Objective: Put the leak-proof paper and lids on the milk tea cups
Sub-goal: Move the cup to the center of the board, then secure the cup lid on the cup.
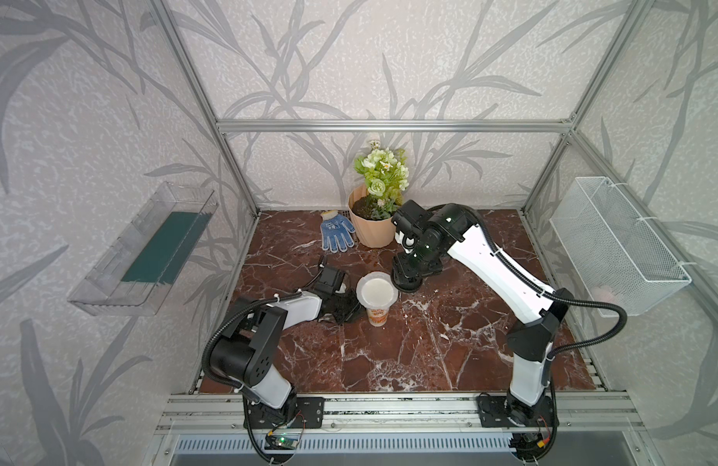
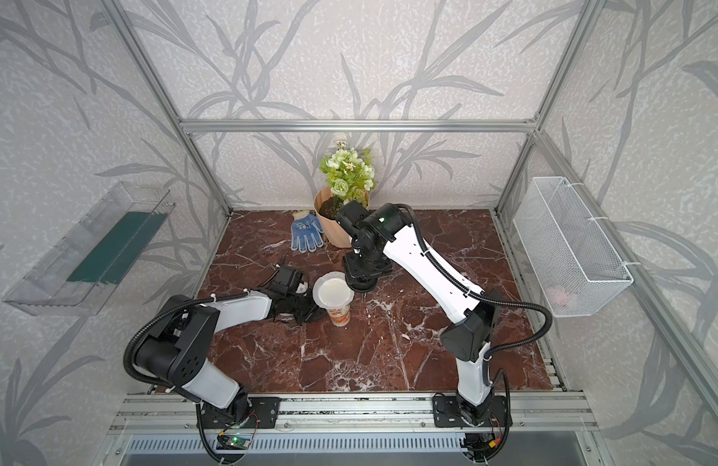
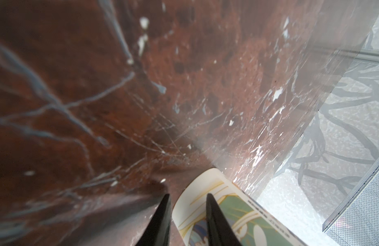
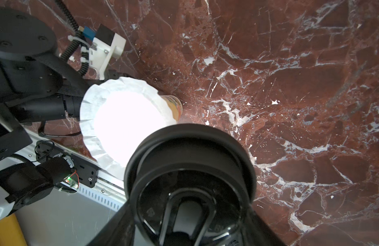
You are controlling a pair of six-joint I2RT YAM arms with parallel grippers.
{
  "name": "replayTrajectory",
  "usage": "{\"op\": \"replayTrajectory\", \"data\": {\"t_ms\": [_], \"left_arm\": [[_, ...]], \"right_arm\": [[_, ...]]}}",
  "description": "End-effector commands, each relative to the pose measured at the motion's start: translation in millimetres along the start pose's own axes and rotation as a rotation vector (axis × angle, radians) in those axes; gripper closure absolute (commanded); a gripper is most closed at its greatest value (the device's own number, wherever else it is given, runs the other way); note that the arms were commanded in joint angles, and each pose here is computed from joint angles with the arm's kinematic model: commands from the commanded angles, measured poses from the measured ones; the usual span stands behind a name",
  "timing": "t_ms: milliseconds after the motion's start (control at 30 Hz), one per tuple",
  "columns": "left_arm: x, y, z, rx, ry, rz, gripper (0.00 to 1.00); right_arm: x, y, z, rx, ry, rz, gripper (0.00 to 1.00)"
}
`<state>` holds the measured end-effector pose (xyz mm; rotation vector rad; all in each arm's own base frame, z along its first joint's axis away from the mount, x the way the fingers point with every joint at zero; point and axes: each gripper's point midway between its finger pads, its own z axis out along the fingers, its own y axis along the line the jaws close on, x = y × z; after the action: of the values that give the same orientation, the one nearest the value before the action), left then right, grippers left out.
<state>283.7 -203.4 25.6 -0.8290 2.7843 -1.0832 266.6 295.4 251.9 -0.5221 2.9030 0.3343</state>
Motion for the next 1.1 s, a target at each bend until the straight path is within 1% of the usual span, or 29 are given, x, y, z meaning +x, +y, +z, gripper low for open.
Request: {"op": "replayTrajectory", "data": {"t_ms": [0, 167, 433, 700, 867, 1067], "left_arm": [[2.8, -7.0, 3.8, 0.006, 0.02, -0.004, 0.69], [6.2, -11.1, 6.2, 0.01, 0.035, 0.011, 0.69], [7.0, -13.1, 4.0, 0.008, 0.033, 0.024, 0.69], [-2.9, -10.8, -17.7, -0.039, -0.072, 0.046, 0.67], [-12.8, -9.9, -35.2, -0.055, -0.151, 0.04, 0.67], [-19.8, -1.8, -49.4, -0.081, -0.215, 0.017, 0.67]], "right_arm": [[13.6, 9.4, -1.4, 0.016, 0.067, -0.058, 0.38], [14.7, 28.1, 3.9, 0.023, 0.091, -0.113, 0.38], [20.7, 42.8, 15.3, 0.045, 0.133, -0.162, 0.38], [24.6, 35.6, 22.4, 0.098, 0.165, -0.177, 0.38], [30.2, 31.0, 24.3, 0.122, 0.185, -0.186, 0.38], [32.3, 26.2, 28.4, 0.148, 0.2, -0.197, 0.38]]}}
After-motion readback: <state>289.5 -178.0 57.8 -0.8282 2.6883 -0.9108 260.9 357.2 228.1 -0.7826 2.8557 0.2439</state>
